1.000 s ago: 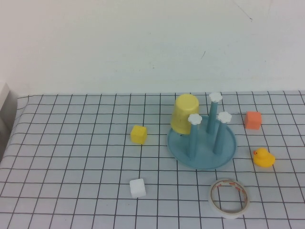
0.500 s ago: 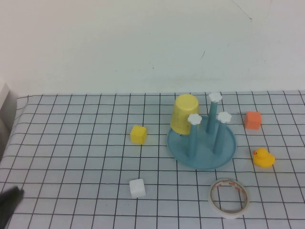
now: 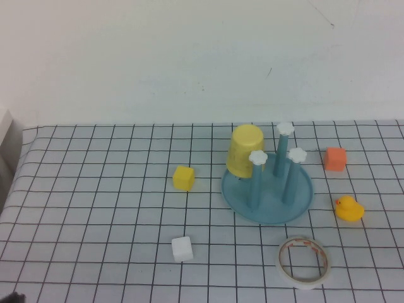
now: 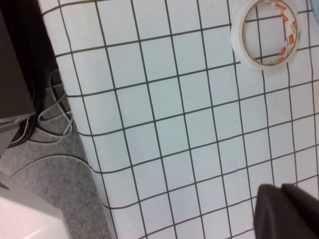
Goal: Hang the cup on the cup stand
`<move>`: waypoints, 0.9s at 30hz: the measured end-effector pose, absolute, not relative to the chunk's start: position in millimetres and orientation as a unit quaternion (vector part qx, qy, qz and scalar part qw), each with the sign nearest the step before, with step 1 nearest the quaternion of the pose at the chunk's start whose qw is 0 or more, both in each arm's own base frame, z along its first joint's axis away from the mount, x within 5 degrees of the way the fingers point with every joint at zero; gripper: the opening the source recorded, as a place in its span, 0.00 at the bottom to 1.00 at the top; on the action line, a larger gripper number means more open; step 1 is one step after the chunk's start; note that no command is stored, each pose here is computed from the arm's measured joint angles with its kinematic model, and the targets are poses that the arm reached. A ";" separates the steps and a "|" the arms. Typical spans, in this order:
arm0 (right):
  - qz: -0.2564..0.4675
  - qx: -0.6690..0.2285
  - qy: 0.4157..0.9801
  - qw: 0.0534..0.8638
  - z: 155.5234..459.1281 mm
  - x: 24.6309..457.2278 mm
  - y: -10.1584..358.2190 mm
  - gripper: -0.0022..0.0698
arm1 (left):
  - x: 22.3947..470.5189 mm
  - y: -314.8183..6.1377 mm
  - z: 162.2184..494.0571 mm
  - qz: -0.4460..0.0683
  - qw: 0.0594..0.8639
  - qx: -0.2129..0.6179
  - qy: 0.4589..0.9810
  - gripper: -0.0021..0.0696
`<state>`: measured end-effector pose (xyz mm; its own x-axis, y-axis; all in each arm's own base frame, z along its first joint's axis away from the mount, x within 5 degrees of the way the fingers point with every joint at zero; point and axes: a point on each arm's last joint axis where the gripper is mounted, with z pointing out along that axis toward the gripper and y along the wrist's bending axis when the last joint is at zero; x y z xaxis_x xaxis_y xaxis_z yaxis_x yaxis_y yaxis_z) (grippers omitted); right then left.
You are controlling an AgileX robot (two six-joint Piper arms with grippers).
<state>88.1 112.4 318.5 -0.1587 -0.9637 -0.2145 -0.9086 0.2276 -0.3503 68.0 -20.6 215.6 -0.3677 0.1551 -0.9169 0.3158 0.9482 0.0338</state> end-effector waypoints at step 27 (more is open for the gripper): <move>-0.070 -0.618 0.758 0.198 318.5 88.1 112.4 0.03 | 49.5 -3.7 202.7 0.004 0.578 0.077 0.812 0.03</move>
<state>88.1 112.4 318.5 -0.1587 -0.9637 -0.2145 -0.9086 0.2276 -0.3503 49.5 -3.7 202.7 -0.3194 0.1292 -0.9388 0.1200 0.9882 0.0951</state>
